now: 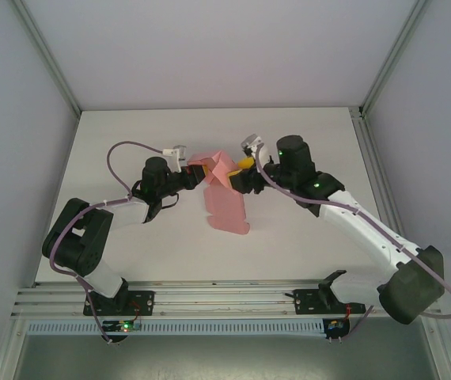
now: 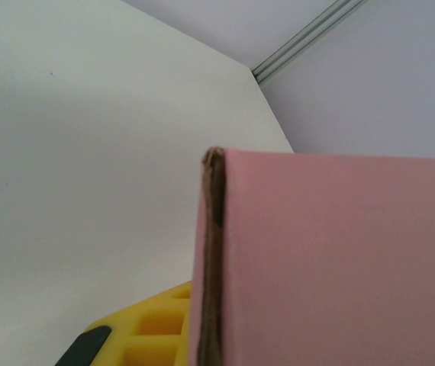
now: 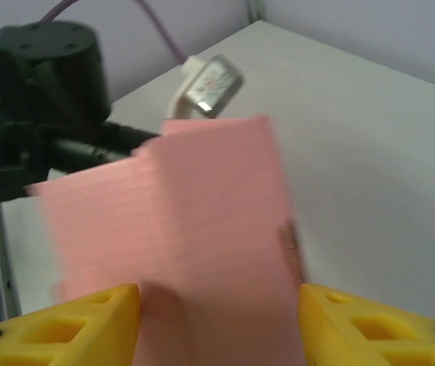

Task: Assemble paper box

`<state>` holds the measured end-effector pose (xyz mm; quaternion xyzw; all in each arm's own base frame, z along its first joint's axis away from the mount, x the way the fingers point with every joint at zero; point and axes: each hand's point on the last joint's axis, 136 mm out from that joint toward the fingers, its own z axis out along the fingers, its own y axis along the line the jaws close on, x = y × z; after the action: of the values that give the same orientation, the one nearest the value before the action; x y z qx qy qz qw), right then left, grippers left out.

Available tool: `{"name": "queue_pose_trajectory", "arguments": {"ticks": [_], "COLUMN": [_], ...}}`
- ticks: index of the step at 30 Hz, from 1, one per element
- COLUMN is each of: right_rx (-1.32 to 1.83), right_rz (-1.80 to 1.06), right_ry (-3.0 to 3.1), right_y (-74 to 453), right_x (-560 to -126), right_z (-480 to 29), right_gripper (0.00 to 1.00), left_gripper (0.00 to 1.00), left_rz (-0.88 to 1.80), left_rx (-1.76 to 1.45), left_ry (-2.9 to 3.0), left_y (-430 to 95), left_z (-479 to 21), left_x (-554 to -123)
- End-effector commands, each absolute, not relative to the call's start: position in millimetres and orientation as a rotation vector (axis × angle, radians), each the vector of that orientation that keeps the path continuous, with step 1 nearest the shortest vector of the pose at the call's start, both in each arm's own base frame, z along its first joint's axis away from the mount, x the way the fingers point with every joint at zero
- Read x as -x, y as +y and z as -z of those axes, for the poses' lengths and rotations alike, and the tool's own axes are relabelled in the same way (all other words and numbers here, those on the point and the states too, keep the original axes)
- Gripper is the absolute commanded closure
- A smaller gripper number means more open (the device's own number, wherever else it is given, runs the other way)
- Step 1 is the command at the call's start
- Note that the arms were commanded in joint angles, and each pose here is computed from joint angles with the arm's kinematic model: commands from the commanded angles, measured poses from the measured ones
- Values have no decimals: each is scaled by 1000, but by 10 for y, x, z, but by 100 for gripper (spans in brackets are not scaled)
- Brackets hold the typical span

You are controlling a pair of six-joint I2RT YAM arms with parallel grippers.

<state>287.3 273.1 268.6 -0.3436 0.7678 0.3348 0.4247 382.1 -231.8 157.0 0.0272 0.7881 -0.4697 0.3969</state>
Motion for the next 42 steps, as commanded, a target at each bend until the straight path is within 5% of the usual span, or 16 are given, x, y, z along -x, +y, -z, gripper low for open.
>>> {"name": "queue_pose_trajectory", "arguments": {"ticks": [1, 15, 24, 32, 42], "right_rx": [925, 845, 712, 491, 235], "right_rz": [-737, 80, 640, 985, 1230], "right_ry": [1949, 1898, 1833, 1778, 1668], "right_y": [2771, 2779, 2636, 2324, 1854], "right_x": [-2883, -3413, -3826, -4054, -4185], "right_z": [-2562, -2420, -2391, -2405, -2592], "right_gripper": [43, 45, 89, 100, 100], "left_gripper": [100, 100, 100, 100, 100], "left_rz": [1170, 1190, 1115, 904, 872], "left_rx": [-90, -84, 15, 175, 400], "left_ry": [1966, 1992, 2068, 2197, 2228], "left_y": [-2348, -2372, -2318, -2301, -2131], "left_z": [-1701, -1693, -1613, -1575, -1635], "left_x": [-3895, -3876, -3866, -3789, -3743]}}
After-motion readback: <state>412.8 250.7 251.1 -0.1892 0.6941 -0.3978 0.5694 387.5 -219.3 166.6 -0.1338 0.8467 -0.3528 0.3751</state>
